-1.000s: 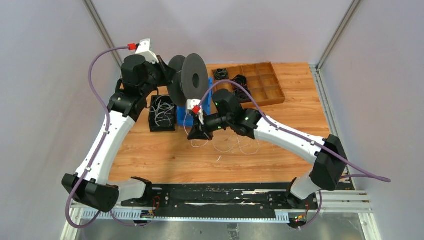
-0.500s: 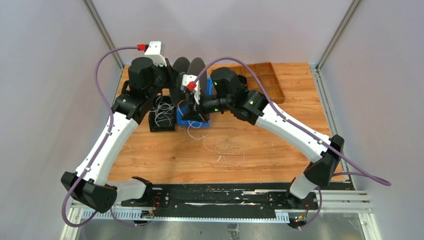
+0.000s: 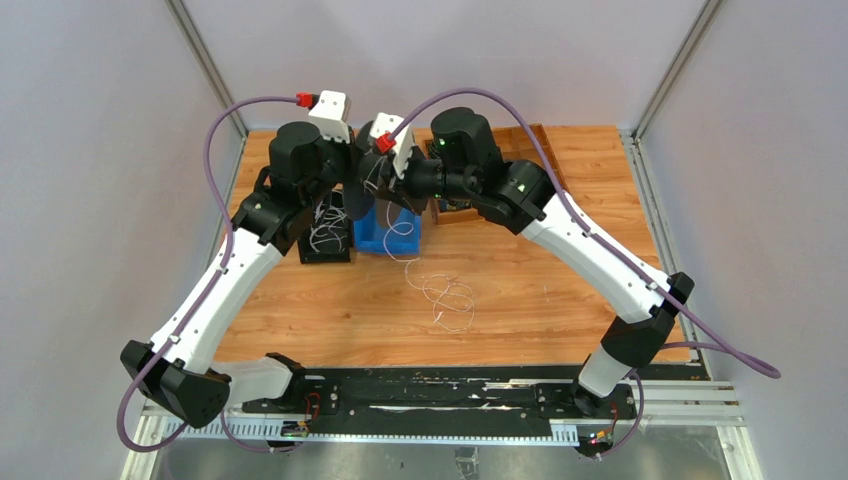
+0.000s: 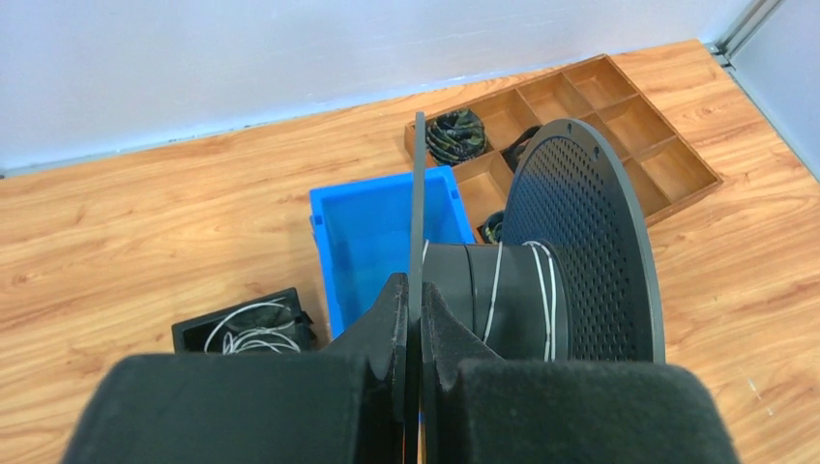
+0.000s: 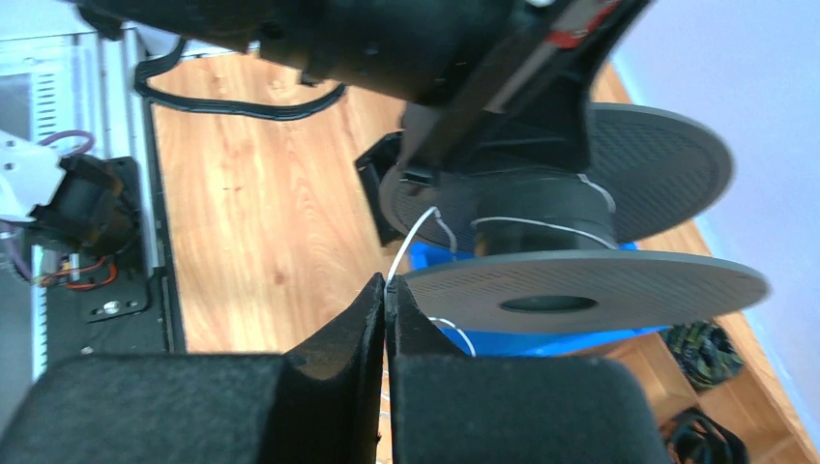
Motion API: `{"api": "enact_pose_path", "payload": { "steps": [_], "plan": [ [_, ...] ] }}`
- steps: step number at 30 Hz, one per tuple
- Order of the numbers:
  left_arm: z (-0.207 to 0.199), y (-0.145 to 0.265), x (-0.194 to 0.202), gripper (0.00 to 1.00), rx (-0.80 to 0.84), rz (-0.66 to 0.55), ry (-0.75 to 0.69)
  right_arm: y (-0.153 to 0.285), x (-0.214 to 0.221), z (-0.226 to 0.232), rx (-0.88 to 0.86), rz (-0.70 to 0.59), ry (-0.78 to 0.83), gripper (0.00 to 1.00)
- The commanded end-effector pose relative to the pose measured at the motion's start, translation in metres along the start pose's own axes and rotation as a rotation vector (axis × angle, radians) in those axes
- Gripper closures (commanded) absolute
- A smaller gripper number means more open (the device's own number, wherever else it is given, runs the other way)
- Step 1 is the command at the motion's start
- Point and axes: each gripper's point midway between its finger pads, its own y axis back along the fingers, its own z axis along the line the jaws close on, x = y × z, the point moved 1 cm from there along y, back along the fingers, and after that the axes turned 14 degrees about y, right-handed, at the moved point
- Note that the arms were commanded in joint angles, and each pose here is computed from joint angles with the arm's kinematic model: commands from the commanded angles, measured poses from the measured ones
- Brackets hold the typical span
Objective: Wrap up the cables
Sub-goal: Wrap the cable around the cable reel.
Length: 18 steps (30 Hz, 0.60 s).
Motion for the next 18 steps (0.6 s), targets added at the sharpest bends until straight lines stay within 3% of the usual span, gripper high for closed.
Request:
{"api": "enact_pose_path", "payload": {
  "steps": [1, 18],
  "plan": [
    [-0.015, 0.012, -0.029, 1.00, 0.052, -0.123, -0.051, 0.022, 0.000, -0.032, 0.125, 0.039, 0.034, 0.99],
    [-0.036, 0.016, -0.011, 1.00, 0.122, -0.094, -0.231, 0.059, -0.005, -0.092, 0.348, 0.099, 0.170, 0.99]
  ]
}}
